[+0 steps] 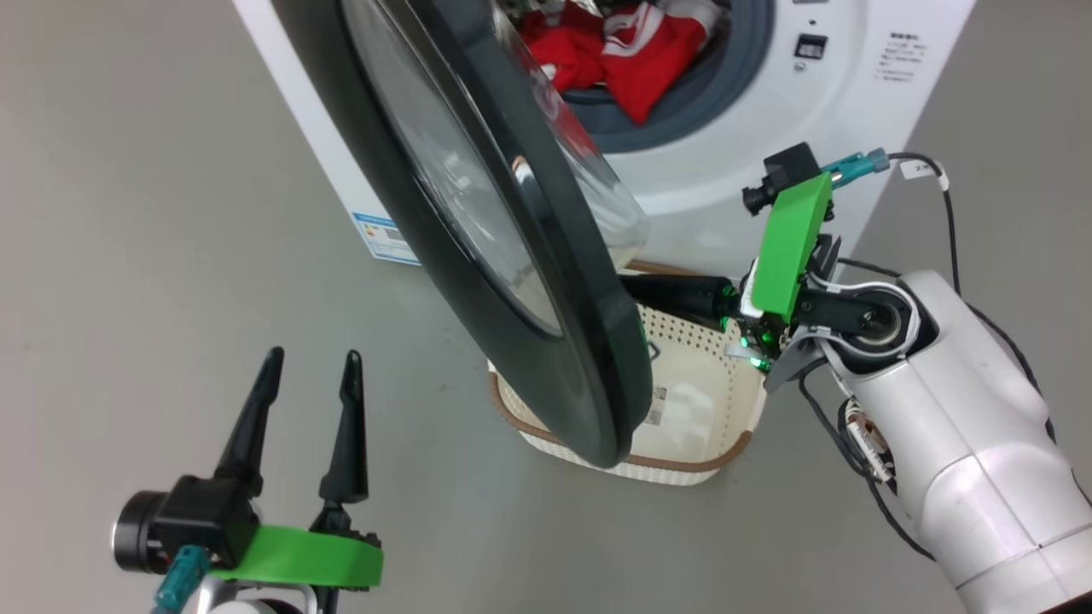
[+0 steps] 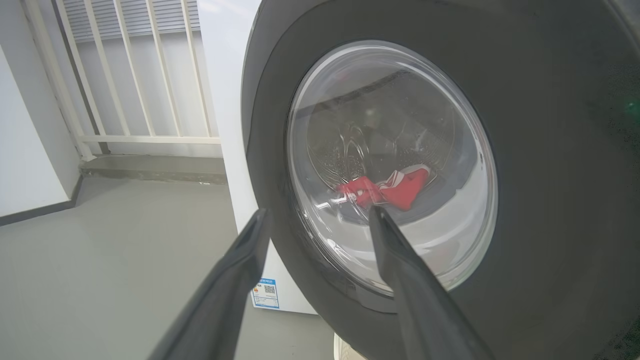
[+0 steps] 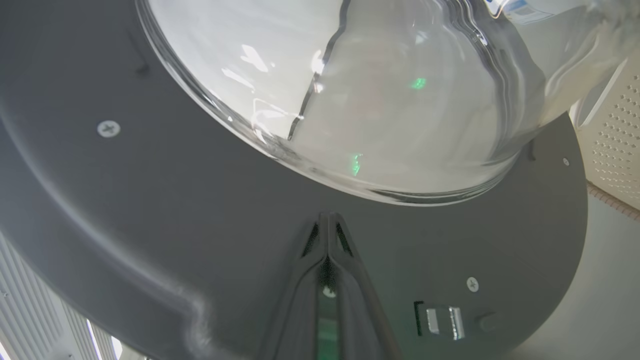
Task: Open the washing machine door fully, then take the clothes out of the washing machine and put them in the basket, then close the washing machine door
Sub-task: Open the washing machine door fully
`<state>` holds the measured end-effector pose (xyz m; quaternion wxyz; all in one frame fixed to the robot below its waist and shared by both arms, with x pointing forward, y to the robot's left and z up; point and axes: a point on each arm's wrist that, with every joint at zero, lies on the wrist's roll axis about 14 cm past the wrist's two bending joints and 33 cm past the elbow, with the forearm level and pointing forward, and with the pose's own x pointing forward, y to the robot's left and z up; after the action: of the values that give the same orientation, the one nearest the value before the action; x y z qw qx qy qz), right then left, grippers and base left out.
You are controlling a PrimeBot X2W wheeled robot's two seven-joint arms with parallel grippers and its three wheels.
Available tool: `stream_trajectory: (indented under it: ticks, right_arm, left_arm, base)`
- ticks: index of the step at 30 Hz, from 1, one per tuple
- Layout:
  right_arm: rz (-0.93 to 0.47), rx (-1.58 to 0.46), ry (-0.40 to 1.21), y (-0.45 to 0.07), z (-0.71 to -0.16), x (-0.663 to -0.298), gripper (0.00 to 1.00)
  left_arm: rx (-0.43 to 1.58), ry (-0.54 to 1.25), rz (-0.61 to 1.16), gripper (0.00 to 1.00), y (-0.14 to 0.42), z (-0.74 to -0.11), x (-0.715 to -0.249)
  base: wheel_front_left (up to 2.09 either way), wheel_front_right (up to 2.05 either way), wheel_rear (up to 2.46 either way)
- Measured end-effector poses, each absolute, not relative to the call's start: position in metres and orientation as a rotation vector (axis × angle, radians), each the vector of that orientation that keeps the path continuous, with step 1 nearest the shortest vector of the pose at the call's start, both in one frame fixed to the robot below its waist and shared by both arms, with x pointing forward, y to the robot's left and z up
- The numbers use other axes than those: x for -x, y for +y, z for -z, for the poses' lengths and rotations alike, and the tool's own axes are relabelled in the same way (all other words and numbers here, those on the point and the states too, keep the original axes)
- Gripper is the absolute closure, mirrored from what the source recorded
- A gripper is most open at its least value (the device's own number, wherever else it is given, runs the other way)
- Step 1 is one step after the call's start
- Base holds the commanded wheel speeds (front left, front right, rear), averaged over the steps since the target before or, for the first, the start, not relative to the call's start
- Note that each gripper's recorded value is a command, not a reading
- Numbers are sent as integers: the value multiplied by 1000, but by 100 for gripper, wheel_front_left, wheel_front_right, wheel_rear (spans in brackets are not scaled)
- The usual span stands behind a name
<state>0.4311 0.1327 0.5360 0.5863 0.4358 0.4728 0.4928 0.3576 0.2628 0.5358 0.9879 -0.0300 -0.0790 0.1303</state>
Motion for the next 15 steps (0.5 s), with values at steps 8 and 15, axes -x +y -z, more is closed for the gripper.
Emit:
stream_trajectory:
  ticks: [8, 15]
  right_arm:
    - [-1207, -981, 1136, 160, -540, -399, 100]
    - [-1273, -949, 1156, 190, -548, -364, 100]
  left_arm:
    - [70, -128, -317, 0, 274, -526, -323]
    - [77, -138, -366, 0, 288, -527, -296]
  base:
    - [0, 0, 0]
    - [0, 0, 0]
